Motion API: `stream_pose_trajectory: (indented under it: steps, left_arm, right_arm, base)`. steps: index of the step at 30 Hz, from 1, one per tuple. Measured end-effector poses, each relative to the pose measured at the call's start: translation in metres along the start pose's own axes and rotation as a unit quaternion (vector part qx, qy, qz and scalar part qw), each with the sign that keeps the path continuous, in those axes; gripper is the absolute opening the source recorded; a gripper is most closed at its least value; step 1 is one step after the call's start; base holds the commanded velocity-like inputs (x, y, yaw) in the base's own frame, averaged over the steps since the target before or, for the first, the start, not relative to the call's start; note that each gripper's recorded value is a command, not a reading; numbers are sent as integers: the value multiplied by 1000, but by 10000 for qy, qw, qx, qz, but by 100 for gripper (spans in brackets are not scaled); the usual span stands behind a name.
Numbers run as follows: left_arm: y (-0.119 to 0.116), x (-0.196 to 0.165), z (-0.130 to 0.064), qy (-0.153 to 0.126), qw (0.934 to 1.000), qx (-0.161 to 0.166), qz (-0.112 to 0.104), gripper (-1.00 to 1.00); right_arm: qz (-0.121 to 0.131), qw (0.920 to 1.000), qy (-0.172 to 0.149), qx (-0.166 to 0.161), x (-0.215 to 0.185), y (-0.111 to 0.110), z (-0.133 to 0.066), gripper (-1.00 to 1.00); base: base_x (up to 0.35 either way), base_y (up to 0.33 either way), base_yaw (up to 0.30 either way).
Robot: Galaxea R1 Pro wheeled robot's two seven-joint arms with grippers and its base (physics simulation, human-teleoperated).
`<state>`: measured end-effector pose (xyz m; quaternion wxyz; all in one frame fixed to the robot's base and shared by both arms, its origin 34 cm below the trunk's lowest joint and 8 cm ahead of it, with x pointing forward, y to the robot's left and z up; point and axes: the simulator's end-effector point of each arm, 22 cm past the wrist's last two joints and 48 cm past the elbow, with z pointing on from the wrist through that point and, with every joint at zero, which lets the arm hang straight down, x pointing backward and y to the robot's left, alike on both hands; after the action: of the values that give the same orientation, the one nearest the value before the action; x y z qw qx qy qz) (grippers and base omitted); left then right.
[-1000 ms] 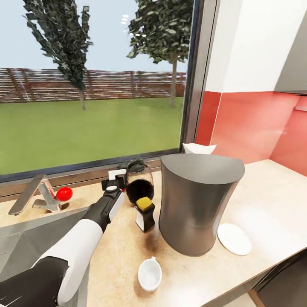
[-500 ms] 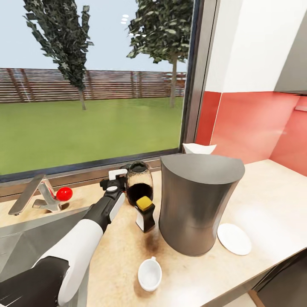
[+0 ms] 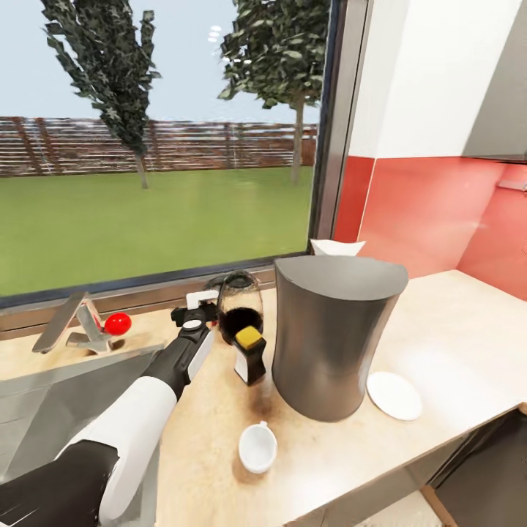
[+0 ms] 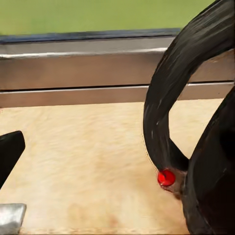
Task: Set up a coffee station on the kitchen countertop: keep the coffee maker on the countertop, move the bottle of coffee from the kitchen shelf to the counter next to the coffee maker, place a paper coffee filter on top of the coffee maker, put the saucer next to the coffee maker with the coffee cup on the saucer, and place the electric kettle next to the coffee maker.
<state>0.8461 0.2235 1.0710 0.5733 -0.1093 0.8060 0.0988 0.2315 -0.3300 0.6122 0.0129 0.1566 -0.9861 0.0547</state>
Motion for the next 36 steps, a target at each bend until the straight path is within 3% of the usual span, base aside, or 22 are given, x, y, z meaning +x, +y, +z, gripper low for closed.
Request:
stream_pose_trajectory:
  steps: [36]
  left_arm:
    - [8, -7, 2, -88, 9999, -50, 31, 100]
  right_arm:
    - [3, 10000, -4, -14, -1, 2, 0, 100]
  base:
    - [-319, -86, 0]
